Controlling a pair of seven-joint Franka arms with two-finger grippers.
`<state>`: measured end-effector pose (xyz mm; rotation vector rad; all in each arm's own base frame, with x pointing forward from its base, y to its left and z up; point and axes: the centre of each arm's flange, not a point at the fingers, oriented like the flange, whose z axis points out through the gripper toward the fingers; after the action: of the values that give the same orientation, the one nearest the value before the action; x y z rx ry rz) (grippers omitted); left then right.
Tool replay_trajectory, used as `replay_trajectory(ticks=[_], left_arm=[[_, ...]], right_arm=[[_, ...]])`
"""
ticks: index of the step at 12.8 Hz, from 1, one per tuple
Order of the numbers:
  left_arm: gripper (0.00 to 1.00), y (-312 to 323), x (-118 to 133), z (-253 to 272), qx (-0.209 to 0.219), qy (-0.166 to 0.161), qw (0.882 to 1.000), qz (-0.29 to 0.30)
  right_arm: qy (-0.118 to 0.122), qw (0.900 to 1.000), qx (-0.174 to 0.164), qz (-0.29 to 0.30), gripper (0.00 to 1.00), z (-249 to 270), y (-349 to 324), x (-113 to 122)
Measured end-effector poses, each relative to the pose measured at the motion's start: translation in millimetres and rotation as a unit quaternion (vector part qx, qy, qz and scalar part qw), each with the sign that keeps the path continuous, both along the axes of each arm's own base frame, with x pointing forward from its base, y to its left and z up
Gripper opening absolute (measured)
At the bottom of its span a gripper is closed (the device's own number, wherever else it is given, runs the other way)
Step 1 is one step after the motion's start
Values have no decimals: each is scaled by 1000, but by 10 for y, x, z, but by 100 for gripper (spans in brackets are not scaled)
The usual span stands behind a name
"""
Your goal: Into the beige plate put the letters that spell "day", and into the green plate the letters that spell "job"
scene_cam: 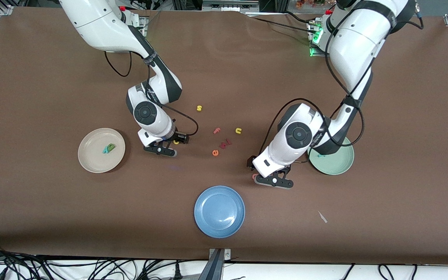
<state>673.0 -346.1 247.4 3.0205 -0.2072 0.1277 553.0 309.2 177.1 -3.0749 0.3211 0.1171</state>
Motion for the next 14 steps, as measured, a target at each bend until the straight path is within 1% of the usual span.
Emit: replay_trajectory(ticks=[1, 2, 3, 4, 5, 6, 7, 9, 10, 11, 12, 13, 14], left_arm=[[100, -45, 13, -87, 9, -10, 1000, -3], [100, -99, 8, -161, 18, -17, 1000, -7], [100, -143, -10, -237, 27, -21, 999, -10], [100, -179, -19, -287, 31, -25, 999, -13], [100, -205, -14, -320, 32, -33, 999, -15], [100, -226, -1, -343, 34, -39, 999, -16], [100, -241, 7, -374, 38, -42, 998, -17], [100, -310, -24, -463, 43, -41, 998, -23], [100, -340, -44, -509, 44, -40, 998, -25], [100, -361, -63, -558, 45, -37, 998, -27], [98, -384, -82, -596, 46, -36, 998, -29], [92, -405, -95, -617, 46, -35, 998, -31], [79, -414, -97, -622, 46, -35, 998, -31]], right_arm=[[0, 1000, 0, 0, 66, -3, 0, 0], [0, 1000, 0, 0, 60, -4, -1, 0], [0, 1000, 0, 0, 59, -4, -1, 0], [0, 1000, 0, 0, 51, -4, -1, 0], [0, 1000, 0, 0, 51, -5, -1, 0], [0, 1000, 0, 0, 44, -5, -1, 0], [0, 1000, 0, 0, 41, -5, -2, 1], [0, 1000, 0, -1, 39, -5, -4, 2], [0, 1000, -1, -1, 33, -3, -11, 6], [0, 1000, -1, -1, 33, -3, -12, 6], [0, 1000, -1, -1, 29, 2, -10, 5], [0, 1000, -1, -1, 29, 1, -10, 5], [0, 1000, -1, -1, 29, 1, -10, 5]])
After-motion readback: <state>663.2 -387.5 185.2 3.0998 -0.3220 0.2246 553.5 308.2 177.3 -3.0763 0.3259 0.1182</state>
